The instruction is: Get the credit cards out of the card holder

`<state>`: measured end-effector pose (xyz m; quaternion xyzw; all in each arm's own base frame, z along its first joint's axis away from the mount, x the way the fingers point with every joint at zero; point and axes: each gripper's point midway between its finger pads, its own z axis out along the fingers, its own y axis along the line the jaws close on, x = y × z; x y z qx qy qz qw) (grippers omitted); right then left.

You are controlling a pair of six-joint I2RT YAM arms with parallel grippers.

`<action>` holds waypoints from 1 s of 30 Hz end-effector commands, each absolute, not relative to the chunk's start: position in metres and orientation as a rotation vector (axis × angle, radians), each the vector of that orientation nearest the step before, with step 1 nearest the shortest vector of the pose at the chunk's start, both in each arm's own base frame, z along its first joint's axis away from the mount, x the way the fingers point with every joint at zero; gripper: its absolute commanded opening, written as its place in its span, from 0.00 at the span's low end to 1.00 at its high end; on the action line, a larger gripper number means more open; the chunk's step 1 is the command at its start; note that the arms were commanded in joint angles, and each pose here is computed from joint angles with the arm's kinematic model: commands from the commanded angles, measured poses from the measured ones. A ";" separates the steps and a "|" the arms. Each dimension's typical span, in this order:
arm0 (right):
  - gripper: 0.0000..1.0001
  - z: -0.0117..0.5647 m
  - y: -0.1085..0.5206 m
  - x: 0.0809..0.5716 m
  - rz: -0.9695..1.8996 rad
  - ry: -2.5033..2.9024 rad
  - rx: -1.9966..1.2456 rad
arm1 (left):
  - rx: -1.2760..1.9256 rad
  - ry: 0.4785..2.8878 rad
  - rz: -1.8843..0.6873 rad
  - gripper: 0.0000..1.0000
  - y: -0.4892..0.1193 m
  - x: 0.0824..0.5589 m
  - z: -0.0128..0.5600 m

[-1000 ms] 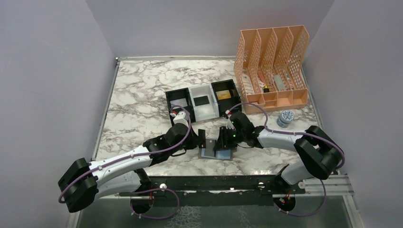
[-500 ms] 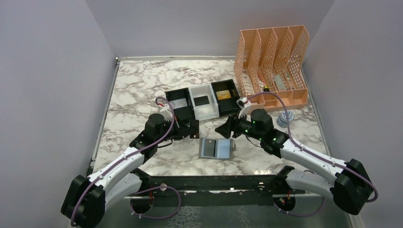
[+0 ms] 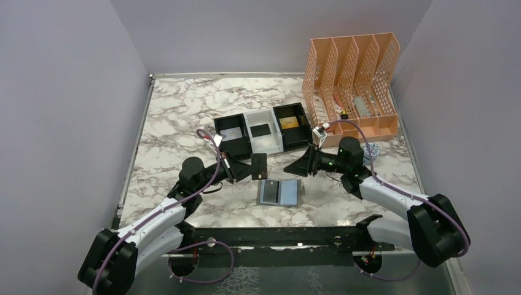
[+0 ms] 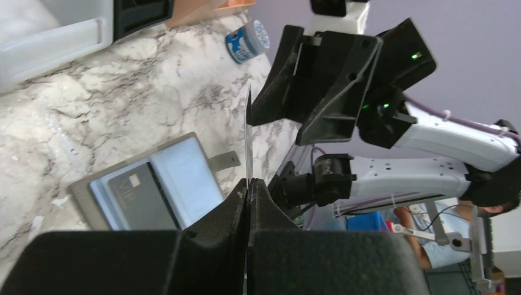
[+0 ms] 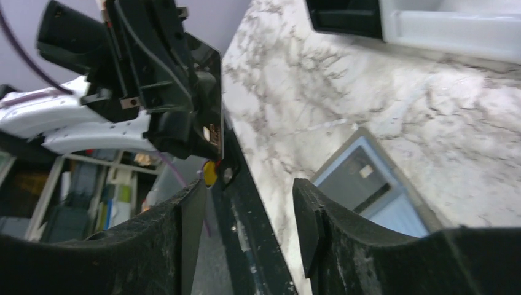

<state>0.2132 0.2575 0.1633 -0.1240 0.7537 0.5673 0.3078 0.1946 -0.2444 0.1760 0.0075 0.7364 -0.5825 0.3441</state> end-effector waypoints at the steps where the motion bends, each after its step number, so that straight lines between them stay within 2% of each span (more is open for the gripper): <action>1: 0.58 0.200 0.270 0.188 1.714 1.828 -0.497 | 0.032 1.770 -1.656 0.00 -0.250 0.182 0.204; 6: 0.64 0.205 0.278 0.186 1.737 1.827 -0.541 | 0.032 1.755 -1.675 0.00 -0.256 0.178 0.205; 15: 0.64 0.212 0.305 0.186 1.803 1.844 -0.563 | 0.041 1.704 -1.721 0.00 -0.264 0.172 0.214; 30: 0.26 0.213 0.324 0.180 1.921 1.862 -0.563 | -0.037 1.650 -1.753 0.00 -0.257 0.169 0.215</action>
